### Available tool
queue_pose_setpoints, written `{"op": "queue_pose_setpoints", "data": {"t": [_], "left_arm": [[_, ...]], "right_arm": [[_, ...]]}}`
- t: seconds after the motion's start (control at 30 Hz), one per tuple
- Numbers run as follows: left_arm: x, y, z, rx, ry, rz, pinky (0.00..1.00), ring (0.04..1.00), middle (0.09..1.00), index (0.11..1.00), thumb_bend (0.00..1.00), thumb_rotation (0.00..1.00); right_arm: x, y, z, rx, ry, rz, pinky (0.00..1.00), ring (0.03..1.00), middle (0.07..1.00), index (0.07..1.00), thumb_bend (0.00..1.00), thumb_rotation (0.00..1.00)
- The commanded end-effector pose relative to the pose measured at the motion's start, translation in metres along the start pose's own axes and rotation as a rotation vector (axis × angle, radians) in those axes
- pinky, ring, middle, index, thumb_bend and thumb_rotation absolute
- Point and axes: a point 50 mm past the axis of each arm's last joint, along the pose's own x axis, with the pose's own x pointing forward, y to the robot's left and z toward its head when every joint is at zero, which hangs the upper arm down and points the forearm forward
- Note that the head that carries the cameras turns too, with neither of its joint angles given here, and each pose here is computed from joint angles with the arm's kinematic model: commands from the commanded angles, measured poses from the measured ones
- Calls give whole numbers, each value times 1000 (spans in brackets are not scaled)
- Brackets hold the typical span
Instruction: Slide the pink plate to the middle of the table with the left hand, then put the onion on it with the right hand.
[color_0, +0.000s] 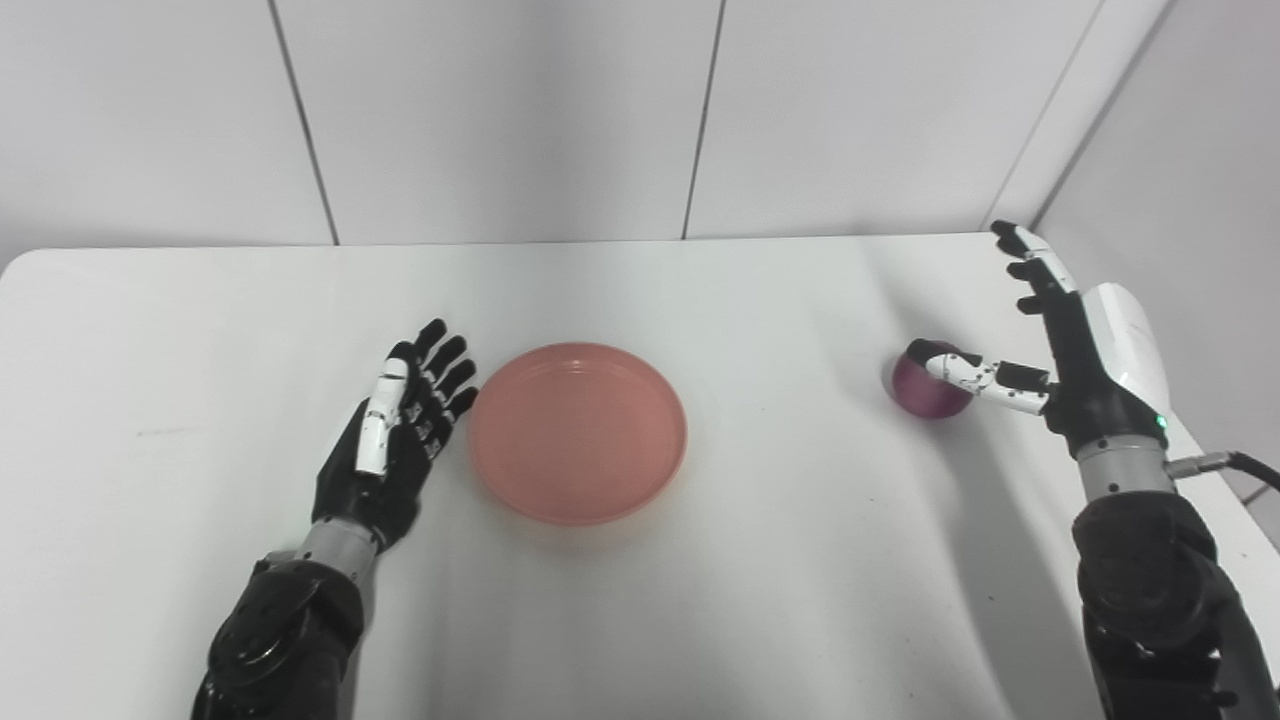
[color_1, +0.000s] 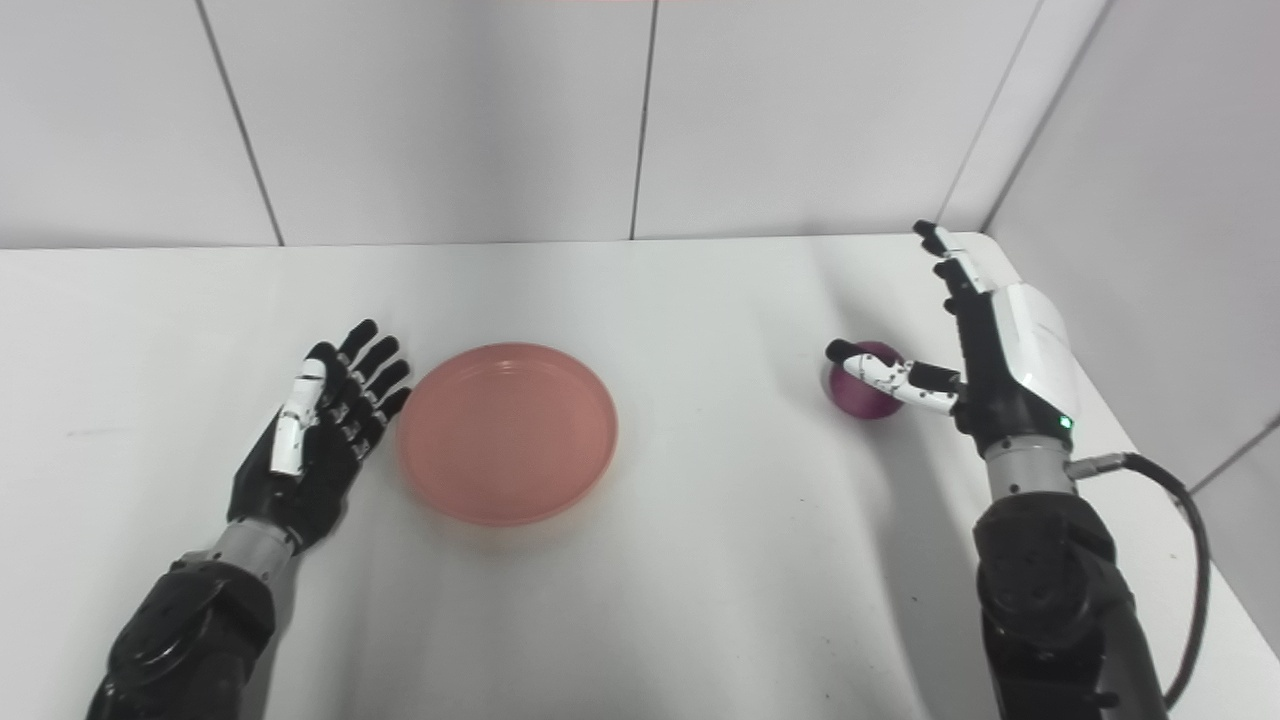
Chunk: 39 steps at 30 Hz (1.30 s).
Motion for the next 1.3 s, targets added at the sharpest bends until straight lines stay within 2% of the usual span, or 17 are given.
{"op": "queue_pose_setpoints", "data": {"t": [0.0,0.5,0.73,0.93,1.13,1.27], "left_arm": [[-2,5,-1,6,6,-6,955,968,973,958,496,1000],[-5,12,-1,9,1,-23,956,972,978,964,510,1000],[-6,14,-1,-2,4,-27,951,966,975,963,513,1000],[-7,18,-3,3,7,-24,962,968,976,966,525,1000],[-7,19,-4,-1,14,-26,960,970,979,969,511,1000],[-8,20,-5,1,15,-24,959,967,976,968,515,1000]], "right_arm": [[5,-14,-2,-36,1,-32,754,853,891,904,1000,366],[14,0,-35,-91,159,64,756,846,883,897,1000,343],[20,11,-48,-98,213,110,777,867,899,908,1000,387],[25,21,-54,-100,211,118,760,853,885,897,1000,416],[31,32,-60,-49,207,128,770,854,881,890,1000,390],[36,39,-59,-41,202,145,778,855,878,899,1000,429]]}}
